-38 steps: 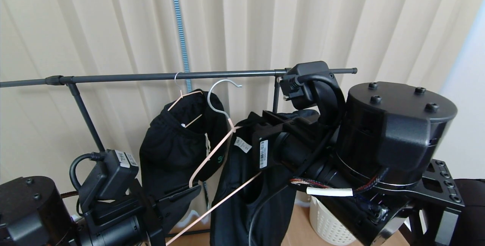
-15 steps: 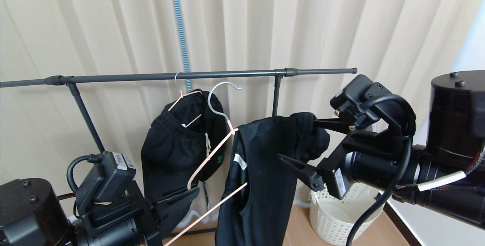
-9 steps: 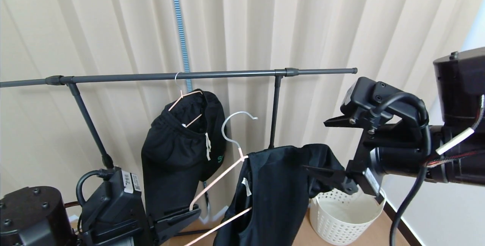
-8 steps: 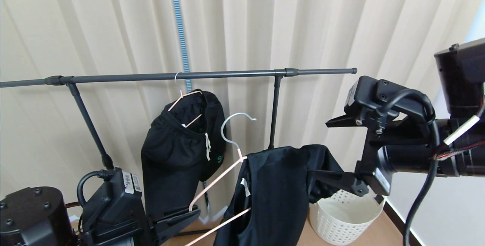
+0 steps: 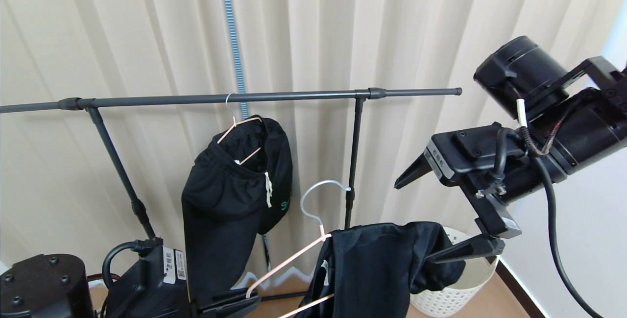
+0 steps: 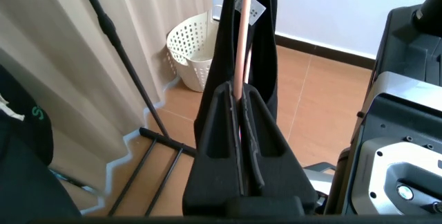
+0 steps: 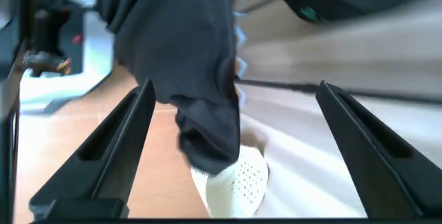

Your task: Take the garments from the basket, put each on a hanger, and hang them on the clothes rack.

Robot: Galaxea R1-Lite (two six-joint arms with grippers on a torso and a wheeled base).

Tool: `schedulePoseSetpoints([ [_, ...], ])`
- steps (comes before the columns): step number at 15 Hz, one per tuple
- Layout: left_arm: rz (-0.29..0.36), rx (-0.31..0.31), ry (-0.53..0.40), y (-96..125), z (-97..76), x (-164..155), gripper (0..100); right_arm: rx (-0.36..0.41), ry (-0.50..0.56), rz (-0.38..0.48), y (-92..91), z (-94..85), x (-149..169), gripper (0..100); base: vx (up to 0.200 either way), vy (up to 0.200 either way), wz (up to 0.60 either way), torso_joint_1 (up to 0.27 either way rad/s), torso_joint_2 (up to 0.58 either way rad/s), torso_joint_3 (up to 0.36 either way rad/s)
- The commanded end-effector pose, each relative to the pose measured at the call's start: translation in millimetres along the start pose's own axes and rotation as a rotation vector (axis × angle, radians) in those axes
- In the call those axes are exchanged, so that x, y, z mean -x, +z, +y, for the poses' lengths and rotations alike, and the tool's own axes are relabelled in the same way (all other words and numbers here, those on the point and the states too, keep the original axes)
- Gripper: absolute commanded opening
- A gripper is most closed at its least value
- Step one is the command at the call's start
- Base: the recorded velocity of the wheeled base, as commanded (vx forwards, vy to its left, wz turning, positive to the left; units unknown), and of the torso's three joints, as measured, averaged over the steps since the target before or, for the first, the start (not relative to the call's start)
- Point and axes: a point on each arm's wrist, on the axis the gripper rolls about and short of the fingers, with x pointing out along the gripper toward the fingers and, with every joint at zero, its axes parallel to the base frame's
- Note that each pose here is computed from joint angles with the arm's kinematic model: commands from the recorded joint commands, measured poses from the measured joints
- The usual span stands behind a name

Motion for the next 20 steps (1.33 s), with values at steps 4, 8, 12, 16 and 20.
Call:
schedulePoseSetpoints([
  [4, 0.002, -0.001, -0.01, -0.2, -1.6, -0.9, 0, -0.039, 0.128, -0.014, -5.3, -9.1, -37.1, 100, 0.0, 0.0, 0.0, 0.0, 0.0, 0.0],
  [8, -0.002, -0.005, -0.009, 0.4, -1.7, -0.5, 0, -0.047, 0.156, -0.017, -2.7, -12.2, -54.8, 100, 0.0, 0.0, 0.0, 0.0, 0.0, 0.0],
  [12, -0.005, -0.009, -0.01, 0.9, -2.0, -0.2, 0, -0.055, 0.176, -0.016, -1.9, -16.3, -73.1, 100, 0.0, 0.0, 0.0, 0.0, 0.0, 0.0],
  [16, -0.005, -0.009, -0.01, 0.9, -2.0, -0.2, 0, -0.058, 0.183, -0.025, -3.5, -16.5, -83.2, 100, 0.0, 0.0, 0.0, 0.0, 0.0, 0.0],
  [20, -0.003, -0.015, -0.01, 0.6, -2.2, 0.0, 0, -0.065, 0.163, -0.066, -3.8, -17.8, -90.1, 100, 0.0, 0.0, 0.0, 0.0, 0.0, 0.0],
])
